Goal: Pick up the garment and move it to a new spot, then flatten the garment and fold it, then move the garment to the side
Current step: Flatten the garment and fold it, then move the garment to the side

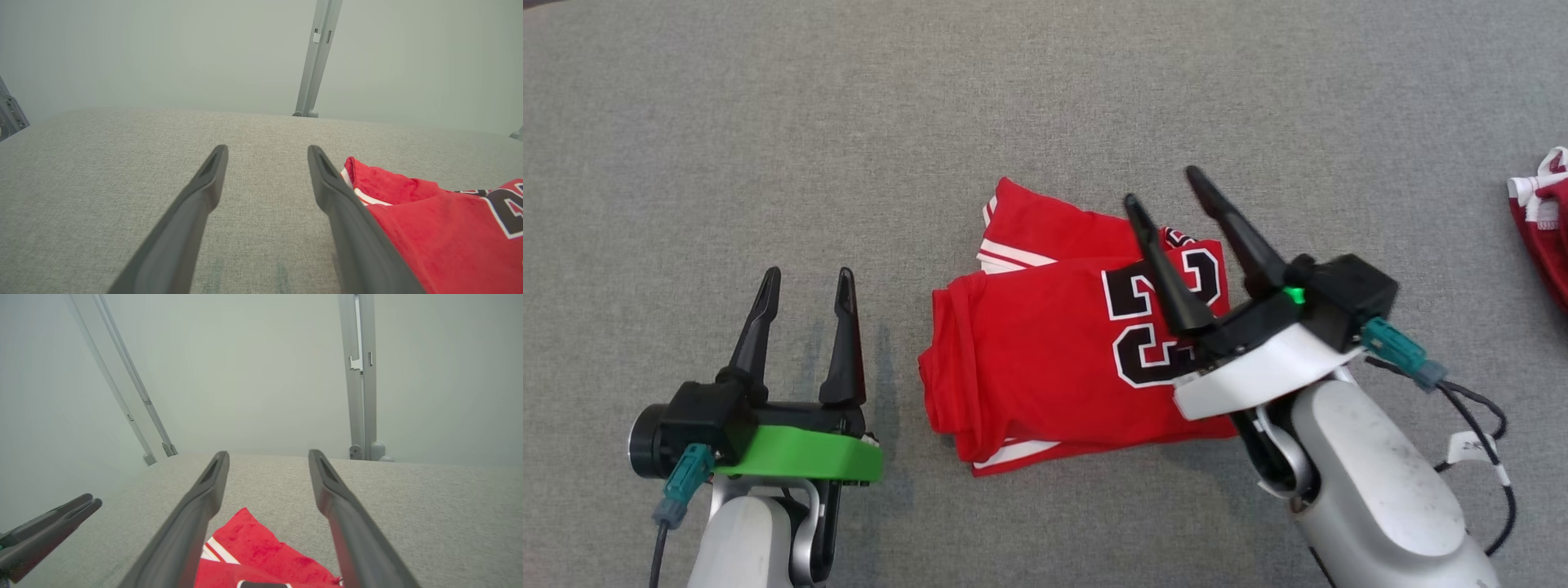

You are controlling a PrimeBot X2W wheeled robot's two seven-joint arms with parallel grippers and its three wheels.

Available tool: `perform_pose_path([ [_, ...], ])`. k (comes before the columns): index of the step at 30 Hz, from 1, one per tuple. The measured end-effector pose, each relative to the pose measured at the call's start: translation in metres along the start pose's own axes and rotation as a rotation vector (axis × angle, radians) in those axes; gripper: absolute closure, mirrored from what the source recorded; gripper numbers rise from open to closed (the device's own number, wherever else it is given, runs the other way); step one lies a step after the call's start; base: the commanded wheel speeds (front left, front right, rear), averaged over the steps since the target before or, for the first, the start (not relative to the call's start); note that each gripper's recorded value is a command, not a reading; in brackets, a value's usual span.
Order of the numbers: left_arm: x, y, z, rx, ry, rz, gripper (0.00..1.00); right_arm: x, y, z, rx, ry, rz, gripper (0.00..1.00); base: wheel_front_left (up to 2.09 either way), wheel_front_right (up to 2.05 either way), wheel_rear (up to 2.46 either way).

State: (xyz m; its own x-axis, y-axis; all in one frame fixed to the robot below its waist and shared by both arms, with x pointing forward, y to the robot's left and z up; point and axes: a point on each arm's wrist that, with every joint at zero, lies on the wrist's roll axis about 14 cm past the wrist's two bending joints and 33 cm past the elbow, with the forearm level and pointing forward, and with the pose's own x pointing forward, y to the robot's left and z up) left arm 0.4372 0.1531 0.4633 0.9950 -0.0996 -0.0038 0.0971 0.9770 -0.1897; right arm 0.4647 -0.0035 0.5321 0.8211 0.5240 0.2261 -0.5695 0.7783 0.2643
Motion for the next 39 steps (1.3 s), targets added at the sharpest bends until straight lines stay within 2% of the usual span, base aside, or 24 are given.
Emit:
perform_pose_path([
  [1,0.000,0.000,0.001,0.005,-0.004,0.000,0.00,-0.012,-0.026,0.007,-0.047,-0.009,-0.076,0.00,0.00,0.00,0.00],
  [6,-0.007,0.005,0.004,0.026,-0.005,0.018,0.00,-0.052,-0.084,0.019,-0.166,0.009,-0.248,0.00,0.00,0.00,0.00],
  [11,-0.017,0.011,0.009,0.052,-0.011,0.036,0.00,-0.093,-0.117,0.026,-0.234,0.050,-0.370,0.00,0.00,0.00,0.00],
  [27,-0.049,0.011,0.028,0.086,-0.030,0.042,0.00,-0.157,-0.109,0.034,-0.229,0.110,-0.474,0.00,0.00,0.00,0.00],
  [39,-0.064,0.013,0.034,0.093,-0.029,0.052,0.00,-0.180,-0.103,0.041,-0.224,0.113,-0.511,0.00,0.00,0.00,0.00],
])
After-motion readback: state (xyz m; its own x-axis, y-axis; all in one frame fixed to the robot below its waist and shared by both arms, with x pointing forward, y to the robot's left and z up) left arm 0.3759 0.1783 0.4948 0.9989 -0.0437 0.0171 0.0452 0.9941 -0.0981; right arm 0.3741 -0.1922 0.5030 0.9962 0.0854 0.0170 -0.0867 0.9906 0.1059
